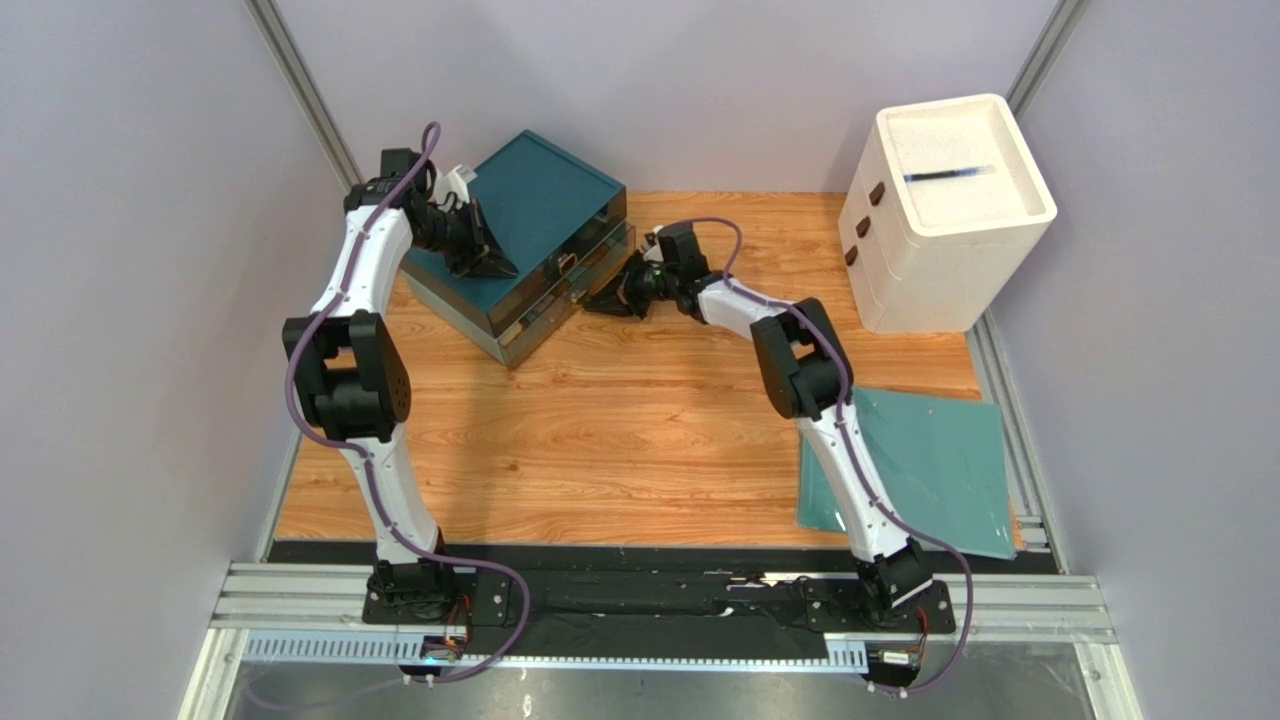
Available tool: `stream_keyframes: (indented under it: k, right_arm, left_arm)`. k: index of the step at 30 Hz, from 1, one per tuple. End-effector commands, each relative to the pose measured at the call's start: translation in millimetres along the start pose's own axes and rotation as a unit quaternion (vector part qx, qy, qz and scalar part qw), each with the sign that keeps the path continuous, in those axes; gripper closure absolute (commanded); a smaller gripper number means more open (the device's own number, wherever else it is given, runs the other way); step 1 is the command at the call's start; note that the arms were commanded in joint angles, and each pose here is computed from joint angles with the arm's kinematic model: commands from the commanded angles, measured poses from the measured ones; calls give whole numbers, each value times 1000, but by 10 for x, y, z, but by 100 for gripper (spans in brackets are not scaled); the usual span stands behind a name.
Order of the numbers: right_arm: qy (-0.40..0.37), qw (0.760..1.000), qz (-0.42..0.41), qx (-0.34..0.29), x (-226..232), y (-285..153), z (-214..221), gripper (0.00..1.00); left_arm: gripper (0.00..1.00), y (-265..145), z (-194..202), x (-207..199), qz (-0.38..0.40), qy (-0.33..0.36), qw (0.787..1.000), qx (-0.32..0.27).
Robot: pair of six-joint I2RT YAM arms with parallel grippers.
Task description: Organize the makeup
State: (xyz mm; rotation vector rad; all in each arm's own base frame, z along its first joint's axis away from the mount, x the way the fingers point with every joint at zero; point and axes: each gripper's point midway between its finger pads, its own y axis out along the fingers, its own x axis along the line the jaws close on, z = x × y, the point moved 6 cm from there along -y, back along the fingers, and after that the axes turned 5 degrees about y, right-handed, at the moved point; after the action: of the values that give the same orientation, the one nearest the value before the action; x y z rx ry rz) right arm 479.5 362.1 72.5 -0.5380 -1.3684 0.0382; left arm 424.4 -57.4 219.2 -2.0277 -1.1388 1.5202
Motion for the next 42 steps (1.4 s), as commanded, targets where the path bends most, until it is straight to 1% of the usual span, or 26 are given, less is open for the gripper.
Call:
stream_keyframes:
  k: [1,7,10,12,13,14,16,18,19,20,21,23,24,25,26,27,29,30,32,33,35,36,37,38,39,42]
  right_arm:
    - [-28,997,-72,21,566,235,128,100]
    - [-11,997,-69,21,492,343,162,100]
    - [-37,997,-63,0,583,172,183,100]
    - [-43,998,-36,-10,411,40,187,100]
    - [-65,997,-42,-21,602,-111,203,100]
    - [-56,998,-14,-23,458,-195,202,100]
    - [-114,993,-5,-43,648,-463,214,99]
    - [-137,989,28,-55,637,-678,223,92]
    - [-185,979,29,-77,824,-845,234,87]
    - [-198,975,50,-84,838,-957,250,81]
    - [-217,970,58,-92,904,-1036,262,70]
    - [-274,951,76,-122,1112,-1261,280,62]
    - [-278,948,95,-123,1124,-1344,312,53]
    - [-291,940,110,-142,1168,-1426,296,46]
    - [-310,931,129,-145,1214,-1555,348,39]
    - [-335,912,166,-169,1276,-1774,374,31]
    - [-348,892,203,-204,1314,-1950,338,26]
    - [-358,876,236,-221,1319,-2095,345,21]
    - [-372,856,276,-229,1289,-2256,369,14]
    - [-376,834,308,-262,1318,-2408,343,13]
    - [-392,807,346,-276,1288,-2545,392,6]
    - [-412,784,368,-283,1282,-2612,407,4]
    - [-425,751,394,-317,1353,-2795,425,3]
    - [-437,734,414,-314,1275,-2803,477,2]
    - [-447,706,436,-336,1300,-2904,462,0]
    - [-451,684,445,-361,1293,-3083,561,0]
  left_arm:
    - [93,21,243,54,-30,-14,998,56]
    - [93,-1,237,43,-31,-14,998,54]
    - [93,-20,215,17,-31,-11,998,50]
    - [92,-67,166,-21,-30,-1,999,34]
    - [91,-92,147,-55,-29,4,999,26]
    - [89,-154,93,-114,-23,17,1000,5]
    - [86,-199,57,-192,-10,28,999,-16]
    - [80,-330,-48,-349,13,60,996,-63]
    - [78,-414,-50,-436,22,68,994,-81]
    - [75,-452,-109,-505,34,87,990,-103]
    - [72,-502,-130,-551,40,96,988,-116]
    - [68,-616,-144,-671,56,118,982,-139]
    - [66,-653,-175,-717,60,132,978,-152]
    - [61,-691,-187,-747,64,141,975,-160]
    - [52,-737,-192,-796,71,151,972,-167]
    - [35,-808,-191,-870,78,167,967,-175]
    - [34,-858,-179,-916,77,178,964,-182]
    - [27,-850,-163,-932,76,181,964,-181]
    - [25,-876,-143,-958,68,184,963,-186]
    - [24,-871,-132,-967,67,192,961,-186]
    - [24,-861,-87,-1014,64,203,959,-186]
    - [23,-869,-73,-998,58,202,960,-185]
    - [23,-878,-63,-1009,58,205,959,-185]
    - [12,-818,-9,-1106,65,215,958,-177]
    - [3,-807,7,-1118,61,220,958,-176]
    - [1,-781,46,-1148,44,229,957,-173]
